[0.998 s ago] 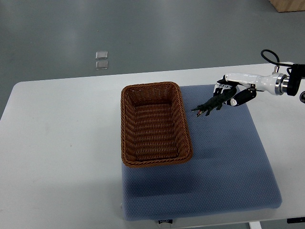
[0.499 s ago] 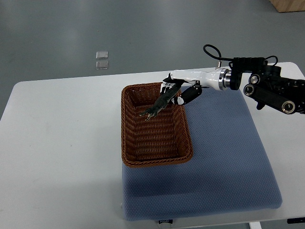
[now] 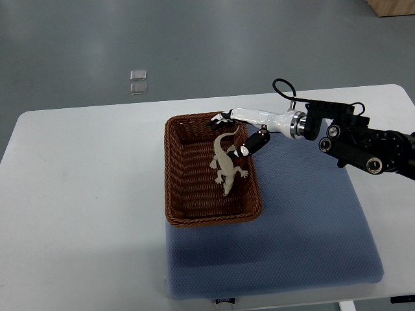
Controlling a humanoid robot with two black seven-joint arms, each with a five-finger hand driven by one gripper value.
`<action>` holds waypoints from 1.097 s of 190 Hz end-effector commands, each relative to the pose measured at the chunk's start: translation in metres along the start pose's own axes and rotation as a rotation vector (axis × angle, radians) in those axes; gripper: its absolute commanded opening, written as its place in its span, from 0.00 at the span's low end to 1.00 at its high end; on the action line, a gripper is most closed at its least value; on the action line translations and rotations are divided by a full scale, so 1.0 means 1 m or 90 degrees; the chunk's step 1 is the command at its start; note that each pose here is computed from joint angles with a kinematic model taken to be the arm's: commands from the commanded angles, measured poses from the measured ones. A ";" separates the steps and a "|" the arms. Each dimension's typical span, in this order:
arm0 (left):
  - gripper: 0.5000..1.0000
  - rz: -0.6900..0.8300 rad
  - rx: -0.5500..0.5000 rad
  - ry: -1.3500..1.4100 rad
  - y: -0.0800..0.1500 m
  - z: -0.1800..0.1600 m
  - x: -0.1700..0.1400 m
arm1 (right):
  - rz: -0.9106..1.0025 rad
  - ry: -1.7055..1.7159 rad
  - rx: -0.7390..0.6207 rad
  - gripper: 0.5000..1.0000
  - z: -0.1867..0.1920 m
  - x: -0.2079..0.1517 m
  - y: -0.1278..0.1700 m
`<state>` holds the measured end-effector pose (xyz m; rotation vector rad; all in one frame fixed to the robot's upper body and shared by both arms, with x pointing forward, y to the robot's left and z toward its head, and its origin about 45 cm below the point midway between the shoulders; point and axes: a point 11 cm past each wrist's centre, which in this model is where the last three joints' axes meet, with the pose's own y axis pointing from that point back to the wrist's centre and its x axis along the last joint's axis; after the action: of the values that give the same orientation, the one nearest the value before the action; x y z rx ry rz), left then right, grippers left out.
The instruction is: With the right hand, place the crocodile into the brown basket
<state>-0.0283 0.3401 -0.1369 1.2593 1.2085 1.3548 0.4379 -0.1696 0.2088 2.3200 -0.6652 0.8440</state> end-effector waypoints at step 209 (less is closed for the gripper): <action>1.00 0.000 0.000 0.000 0.000 0.000 0.000 | 0.247 -0.833 -0.037 0.85 0.106 0.026 0.103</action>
<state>-0.0282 0.3399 -0.1369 1.2588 1.2087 1.3544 0.4383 -0.3113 0.2089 2.5440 -1.5367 -0.4760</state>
